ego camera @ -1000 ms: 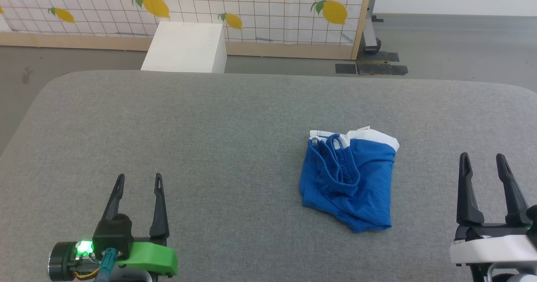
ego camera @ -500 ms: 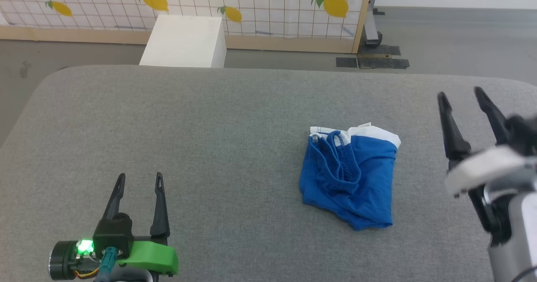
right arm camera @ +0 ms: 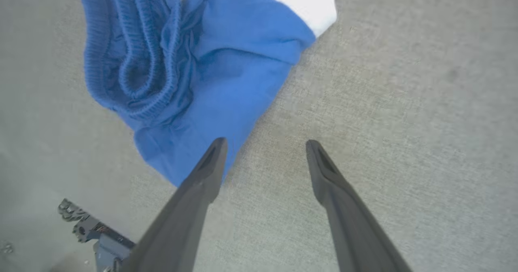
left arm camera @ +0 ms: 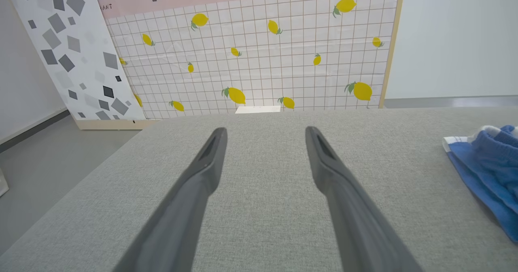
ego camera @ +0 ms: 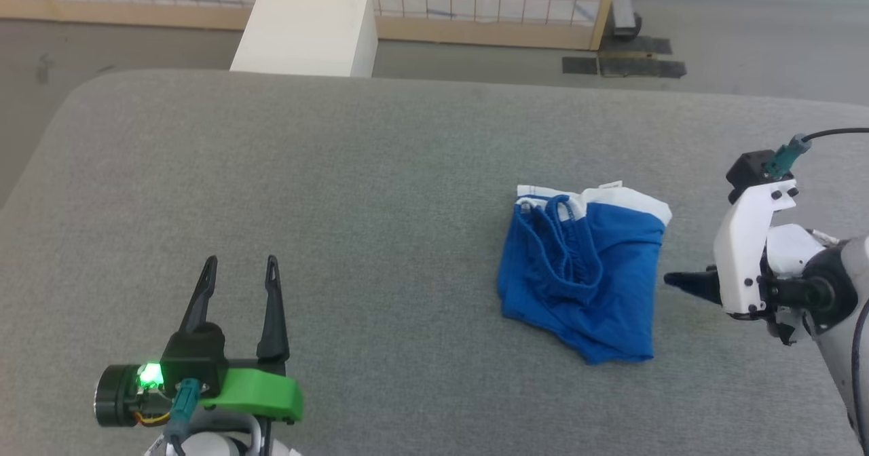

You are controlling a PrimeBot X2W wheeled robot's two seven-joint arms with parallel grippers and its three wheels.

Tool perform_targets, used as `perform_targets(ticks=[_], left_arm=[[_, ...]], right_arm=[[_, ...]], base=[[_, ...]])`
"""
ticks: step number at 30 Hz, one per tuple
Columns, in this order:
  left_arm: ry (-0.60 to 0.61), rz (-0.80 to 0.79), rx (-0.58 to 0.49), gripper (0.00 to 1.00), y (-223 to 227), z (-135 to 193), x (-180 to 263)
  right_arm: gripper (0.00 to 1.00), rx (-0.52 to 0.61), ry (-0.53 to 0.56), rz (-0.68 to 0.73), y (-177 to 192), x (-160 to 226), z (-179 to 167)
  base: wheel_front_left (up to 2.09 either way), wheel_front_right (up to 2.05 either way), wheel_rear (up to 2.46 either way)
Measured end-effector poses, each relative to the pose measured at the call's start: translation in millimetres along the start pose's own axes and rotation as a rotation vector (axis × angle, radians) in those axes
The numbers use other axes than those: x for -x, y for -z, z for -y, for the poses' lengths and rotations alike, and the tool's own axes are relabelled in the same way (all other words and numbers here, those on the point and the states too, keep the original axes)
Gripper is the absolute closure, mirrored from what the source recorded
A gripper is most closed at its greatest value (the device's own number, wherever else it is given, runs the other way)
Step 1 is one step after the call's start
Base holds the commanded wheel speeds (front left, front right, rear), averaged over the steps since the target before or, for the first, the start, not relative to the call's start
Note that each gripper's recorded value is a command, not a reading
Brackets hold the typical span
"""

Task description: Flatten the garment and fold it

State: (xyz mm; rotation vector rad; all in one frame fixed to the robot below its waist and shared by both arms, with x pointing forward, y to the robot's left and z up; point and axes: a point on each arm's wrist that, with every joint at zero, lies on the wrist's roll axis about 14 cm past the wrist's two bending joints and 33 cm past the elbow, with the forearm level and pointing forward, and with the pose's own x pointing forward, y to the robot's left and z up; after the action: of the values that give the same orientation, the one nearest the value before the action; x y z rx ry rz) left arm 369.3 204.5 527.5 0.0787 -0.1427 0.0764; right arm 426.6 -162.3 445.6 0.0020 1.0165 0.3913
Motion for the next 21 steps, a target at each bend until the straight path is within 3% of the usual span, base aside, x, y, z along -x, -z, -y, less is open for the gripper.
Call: perform_targets(ticks=[4, 17, 18, 19, 21], left_arm=[[-0.01, -0.006, 0.005, 0.0, 3, -1, -5], [-0.071, -0.077, -0.006, 0.0, 27, -17, -11], [-0.075, -0.083, -0.007, 0.0, 29, -18, -11], [-0.078, -0.088, -0.009, 0.0, 31, -19, -11], [-0.081, -0.097, -0.011, 0.0, 34, -20, -11]], right_arm=[[0.0, -0.066, -0.079, -0.123, 10, -19, -11], [0.0, -0.057, -0.138, -0.261, 27, -81, -29], [0.56, -0.048, -0.139, -0.259, 26, -83, -29], [1.0, -0.043, -0.14, -0.255, 26, -85, -29], [1.0, -0.039, -0.14, -0.248, 25, -87, -27]], base=[[0.0, 0.0, 0.0], [0.0, 0.0, 0.0], [0.0, 0.0, 0.0], [0.0, 0.0, 0.0], [0.0, 0.0, 0.0]])
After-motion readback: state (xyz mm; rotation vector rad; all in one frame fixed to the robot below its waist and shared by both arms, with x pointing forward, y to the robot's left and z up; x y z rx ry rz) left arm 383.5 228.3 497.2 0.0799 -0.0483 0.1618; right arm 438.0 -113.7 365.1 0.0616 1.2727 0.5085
